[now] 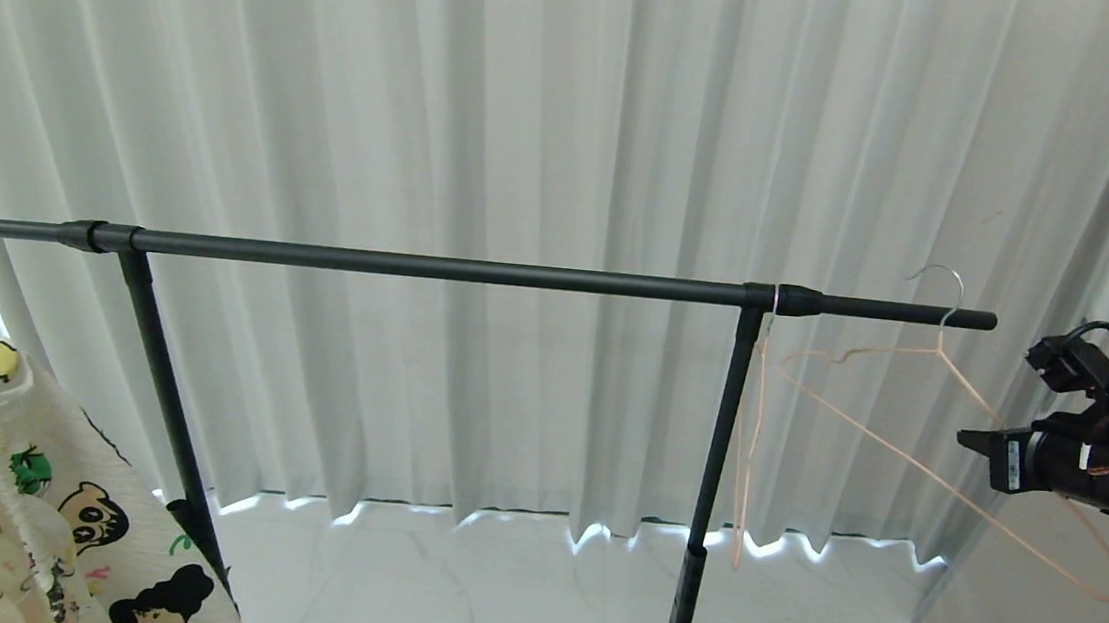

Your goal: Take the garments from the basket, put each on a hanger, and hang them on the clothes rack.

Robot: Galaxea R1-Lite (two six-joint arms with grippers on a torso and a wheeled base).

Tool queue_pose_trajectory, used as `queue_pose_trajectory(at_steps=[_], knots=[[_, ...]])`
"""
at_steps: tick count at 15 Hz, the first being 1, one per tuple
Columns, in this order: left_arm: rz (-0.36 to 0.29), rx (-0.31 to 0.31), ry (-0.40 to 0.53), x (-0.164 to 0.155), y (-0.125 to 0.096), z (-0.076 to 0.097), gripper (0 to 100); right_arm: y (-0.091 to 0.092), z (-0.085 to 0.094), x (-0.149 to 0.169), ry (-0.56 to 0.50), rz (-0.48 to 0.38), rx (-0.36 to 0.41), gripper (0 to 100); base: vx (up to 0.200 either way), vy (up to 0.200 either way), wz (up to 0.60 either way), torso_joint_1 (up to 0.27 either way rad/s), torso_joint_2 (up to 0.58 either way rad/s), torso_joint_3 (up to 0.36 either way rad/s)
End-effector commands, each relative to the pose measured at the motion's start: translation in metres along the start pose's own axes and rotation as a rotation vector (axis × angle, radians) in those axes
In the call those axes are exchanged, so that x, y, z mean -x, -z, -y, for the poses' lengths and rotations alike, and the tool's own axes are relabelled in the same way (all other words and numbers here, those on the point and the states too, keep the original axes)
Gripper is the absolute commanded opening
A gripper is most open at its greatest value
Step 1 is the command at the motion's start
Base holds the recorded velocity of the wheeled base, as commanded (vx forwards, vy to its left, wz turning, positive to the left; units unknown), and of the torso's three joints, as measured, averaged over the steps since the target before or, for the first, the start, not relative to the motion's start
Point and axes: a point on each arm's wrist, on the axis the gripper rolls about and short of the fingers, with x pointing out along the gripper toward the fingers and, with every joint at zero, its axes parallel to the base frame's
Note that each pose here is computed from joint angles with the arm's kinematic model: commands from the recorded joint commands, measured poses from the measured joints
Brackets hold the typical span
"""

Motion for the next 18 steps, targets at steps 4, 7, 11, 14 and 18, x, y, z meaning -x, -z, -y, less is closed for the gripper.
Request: queue_pose_trajectory(at_steps=[4,7,11,14,18], knots=[[-0.046,-0.02,0.004,-0.004,0.015,0.004,0,0.006,-0.023,0.051,0.254,-0.037,0.021,0,0.0,0.0,0.0,0.0,0.0,0.0],[-0.045,-0.018,0.032,-0.009,0.019,0.007,0,0.01,-0.037,0.074,0.349,-0.038,-0.024,0,0.0,0.0,0.0,0.0,0.0,0.0],[-0.081,-0.039,0.035,-0.017,0.025,0.011,0,0.014,-0.042,0.097,0.412,-0.028,-0.023,0,0.0,0.0,0.0,0.0,0.0,0.0],[-0.107,-0.051,0.036,-0.025,0.022,0.014,0,0.015,-0.043,0.103,0.429,-0.016,-0.021,0,-0.133,0.0,0.0,0.005,0.0,0.003],[-0.078,-0.037,0.024,-0.036,0.014,0.017,0,0.017,-0.045,0.109,0.43,-0.006,-0.015,0,-0.2,0.0,0.0,-0.005,0.0,0.005]])
